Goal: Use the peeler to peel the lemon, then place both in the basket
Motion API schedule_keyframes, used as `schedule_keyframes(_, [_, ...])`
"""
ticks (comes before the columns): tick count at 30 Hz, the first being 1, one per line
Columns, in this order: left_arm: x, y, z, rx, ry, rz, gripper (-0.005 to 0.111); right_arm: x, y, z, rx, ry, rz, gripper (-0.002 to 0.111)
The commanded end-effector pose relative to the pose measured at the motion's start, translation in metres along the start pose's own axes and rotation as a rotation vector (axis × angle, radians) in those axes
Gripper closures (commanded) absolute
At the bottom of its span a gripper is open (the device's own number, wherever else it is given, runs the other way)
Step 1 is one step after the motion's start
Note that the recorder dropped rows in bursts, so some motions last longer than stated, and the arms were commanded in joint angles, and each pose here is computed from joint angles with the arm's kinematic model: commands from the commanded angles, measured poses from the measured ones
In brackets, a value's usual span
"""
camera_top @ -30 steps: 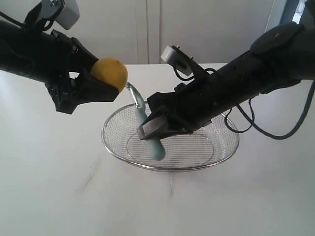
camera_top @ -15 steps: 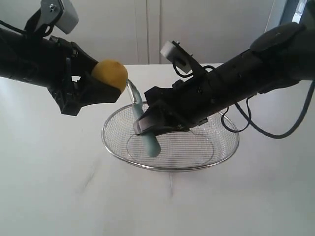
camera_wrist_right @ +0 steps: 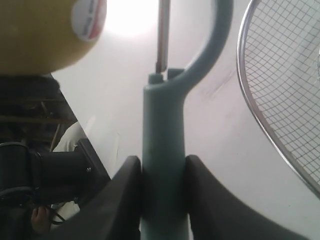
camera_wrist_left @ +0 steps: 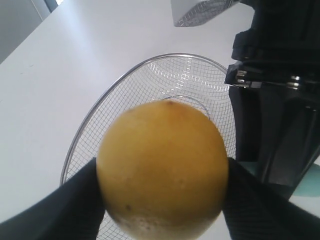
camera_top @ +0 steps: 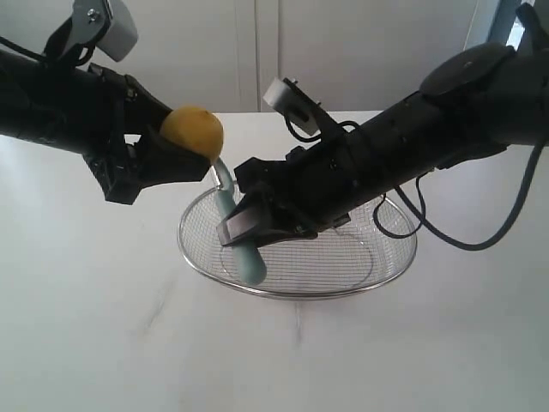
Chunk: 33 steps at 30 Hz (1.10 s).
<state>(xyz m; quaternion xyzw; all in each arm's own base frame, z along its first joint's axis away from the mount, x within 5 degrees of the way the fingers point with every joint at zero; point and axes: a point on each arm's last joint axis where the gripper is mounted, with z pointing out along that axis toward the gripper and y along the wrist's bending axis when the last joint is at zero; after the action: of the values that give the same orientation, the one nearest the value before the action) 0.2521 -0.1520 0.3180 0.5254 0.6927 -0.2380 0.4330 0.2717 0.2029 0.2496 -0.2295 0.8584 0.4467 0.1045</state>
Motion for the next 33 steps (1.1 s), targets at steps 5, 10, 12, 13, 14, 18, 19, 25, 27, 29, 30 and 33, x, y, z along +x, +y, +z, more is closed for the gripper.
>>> schedule_keyframes(5, [0.003, 0.0, 0.003, 0.003, -0.001, -0.022, 0.107, 0.0, 0.0, 0.001, -0.008, -0.004, 0.063, 0.108])
schedule_keyframes(10, [0.009, 0.004, 0.01, 0.006, 0.017, -0.039, 0.107, 0.0, 0.001, 0.001, -0.018, -0.003, 0.068, 0.108])
schedule_keyframes(12, [0.012, 0.005, 0.013, 0.005, 0.032, -0.036, 0.107, -0.001, 0.001, 0.001, -0.022, -0.006, 0.072, 0.108])
schedule_keyframes(13, [0.013, 0.006, 0.014, 0.006, 0.039, -0.032, 0.107, -0.001, 0.001, 0.001, -0.022, -0.006, 0.072, 0.108])
schedule_keyframes(14, [0.013, 0.006, 0.014, 0.007, 0.042, -0.031, 0.107, -0.001, 0.001, 0.001, -0.024, -0.007, 0.074, 0.108])
schedule_keyframes(18, [0.014, 0.006, 0.014, 0.007, 0.045, -0.03, 0.107, -0.001, 0.001, 0.001, -0.025, -0.006, 0.094, 0.108])
schedule_keyframes(19, [0.014, 0.006, 0.014, 0.007, 0.045, -0.03, 0.107, -0.001, 0.001, 0.001, -0.025, -0.006, 0.094, 0.108])
schedule_keyframes(25, [0.014, 0.006, 0.014, 0.006, 0.045, -0.03, 0.107, -0.002, -0.003, -0.003, -0.016, -0.019, 0.101, 0.108])
schedule_keyframes(27, [0.014, 0.006, 0.014, 0.008, 0.045, -0.03, 0.107, -0.003, -0.006, -0.007, -0.022, -0.023, 0.114, 0.108])
schedule_keyframes(29, [0.014, 0.006, 0.014, 0.006, 0.045, -0.03, 0.107, -0.004, -0.005, -0.01, -0.03, -0.031, 0.118, 0.108])
schedule_keyframes(30, [0.014, 0.006, 0.014, 0.006, 0.045, -0.03, 0.107, -0.004, -0.004, -0.012, -0.03, -0.037, 0.114, 0.108])
schedule_keyframes(33, [0.014, 0.006, 0.014, 0.006, 0.045, -0.03, 0.107, -0.004, 0.0, -0.017, -0.034, -0.045, 0.102, 0.108])
